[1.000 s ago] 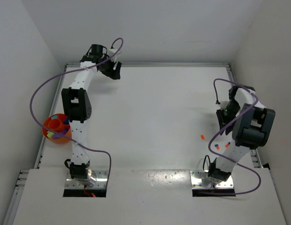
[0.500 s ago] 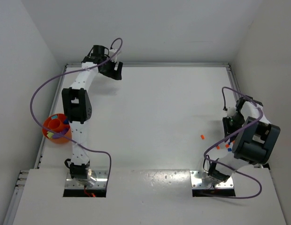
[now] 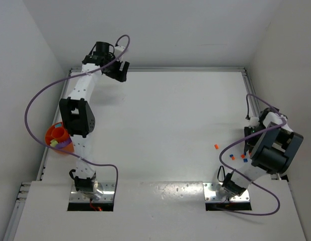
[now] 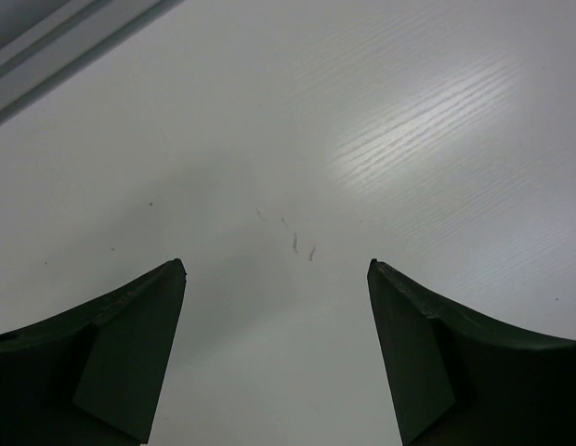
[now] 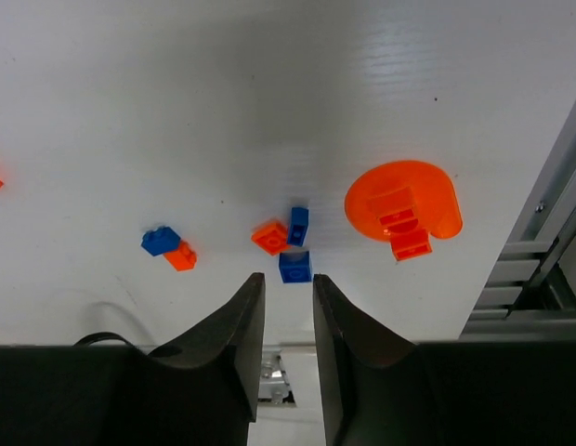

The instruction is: Sort the legos into containers by color

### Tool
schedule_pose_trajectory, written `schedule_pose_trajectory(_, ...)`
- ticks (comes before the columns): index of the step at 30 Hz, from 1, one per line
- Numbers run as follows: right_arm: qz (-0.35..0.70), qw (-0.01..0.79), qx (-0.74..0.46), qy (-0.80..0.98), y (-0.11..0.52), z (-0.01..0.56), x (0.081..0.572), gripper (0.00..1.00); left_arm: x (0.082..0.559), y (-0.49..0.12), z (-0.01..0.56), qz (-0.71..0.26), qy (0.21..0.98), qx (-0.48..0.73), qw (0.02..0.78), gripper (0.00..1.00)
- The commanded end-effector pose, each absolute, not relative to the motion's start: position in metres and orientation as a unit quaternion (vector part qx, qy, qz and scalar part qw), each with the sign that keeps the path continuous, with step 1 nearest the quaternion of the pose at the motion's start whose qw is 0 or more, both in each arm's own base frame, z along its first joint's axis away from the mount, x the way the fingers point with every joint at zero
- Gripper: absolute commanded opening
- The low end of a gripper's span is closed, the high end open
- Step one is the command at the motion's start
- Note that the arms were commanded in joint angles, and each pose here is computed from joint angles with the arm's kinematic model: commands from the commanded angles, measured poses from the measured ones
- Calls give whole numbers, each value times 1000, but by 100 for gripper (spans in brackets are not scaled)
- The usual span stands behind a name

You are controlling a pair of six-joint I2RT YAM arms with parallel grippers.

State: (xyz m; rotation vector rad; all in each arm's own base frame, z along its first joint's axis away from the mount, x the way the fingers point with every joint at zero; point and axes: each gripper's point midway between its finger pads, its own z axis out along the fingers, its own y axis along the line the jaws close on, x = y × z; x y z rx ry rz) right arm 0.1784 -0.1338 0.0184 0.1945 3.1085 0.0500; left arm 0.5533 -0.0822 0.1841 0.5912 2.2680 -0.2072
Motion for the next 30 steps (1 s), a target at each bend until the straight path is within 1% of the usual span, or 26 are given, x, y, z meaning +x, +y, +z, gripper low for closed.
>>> schedule_pose_trajectory(1, 25, 30, 45, 998, -137, 10, 181, 28, 546, -97, 197, -74, 882, 254, 389, 85)
schedule_pose_trajectory(14, 17, 34, 60, 997, -142, -3, 183, 28, 536, -96, 193, -78, 888, 247, 379, 85)
schedule_pose_trajectory(24, 32, 19, 65, 997, -137, -12, 180, 28, 537, -98, 188, -83, 889, 249, 375, 85)
schedule_pose_trajectory(30, 35, 15, 65, 997, -137, -16, 180, 18, 535, -99, 185, -86, 889, 254, 371, 85)
